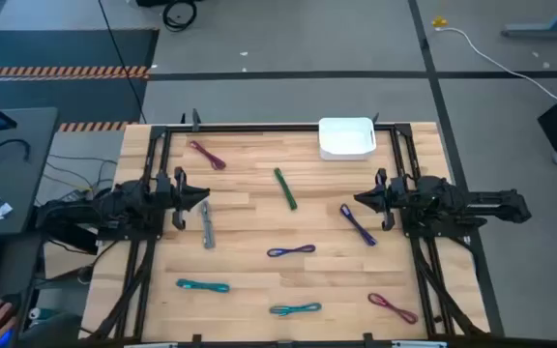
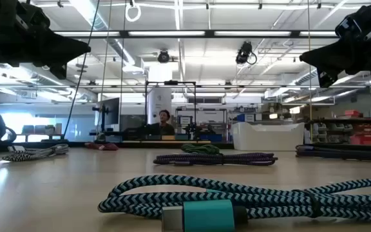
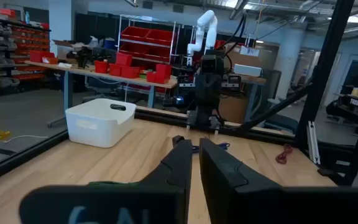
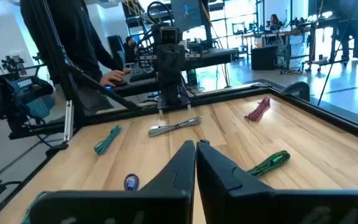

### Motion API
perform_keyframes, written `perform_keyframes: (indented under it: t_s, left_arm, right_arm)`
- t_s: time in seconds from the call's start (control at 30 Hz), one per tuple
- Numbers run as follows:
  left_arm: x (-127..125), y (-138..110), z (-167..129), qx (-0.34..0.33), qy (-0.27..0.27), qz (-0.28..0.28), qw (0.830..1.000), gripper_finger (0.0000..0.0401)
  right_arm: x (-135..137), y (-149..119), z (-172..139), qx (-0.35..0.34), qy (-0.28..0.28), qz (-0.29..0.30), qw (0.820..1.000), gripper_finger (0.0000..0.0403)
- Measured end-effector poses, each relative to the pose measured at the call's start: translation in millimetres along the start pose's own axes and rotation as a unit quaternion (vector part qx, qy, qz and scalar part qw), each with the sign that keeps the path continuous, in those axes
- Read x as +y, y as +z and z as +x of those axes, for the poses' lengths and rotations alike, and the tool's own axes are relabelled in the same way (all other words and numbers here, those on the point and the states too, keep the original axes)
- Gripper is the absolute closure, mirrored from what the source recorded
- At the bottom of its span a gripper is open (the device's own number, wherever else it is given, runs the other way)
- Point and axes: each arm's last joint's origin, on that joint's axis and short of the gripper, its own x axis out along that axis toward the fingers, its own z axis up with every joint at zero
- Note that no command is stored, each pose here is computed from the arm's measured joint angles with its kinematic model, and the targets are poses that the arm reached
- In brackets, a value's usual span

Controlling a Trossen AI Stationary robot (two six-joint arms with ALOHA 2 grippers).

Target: Pick and place USB-C Cables

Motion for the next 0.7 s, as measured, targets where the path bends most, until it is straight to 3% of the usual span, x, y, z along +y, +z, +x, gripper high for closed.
perform_keyframes:
  t_s: [0.7]
  left_arm:
    - [0.0, 0.0, 0.0, 0.0, 0.0, 0.0, 1.0, 0.0366]
  right_arm:
    - [0.0, -0.2, 0.0, 0.0, 0.0, 0.0, 1.0, 0.0383]
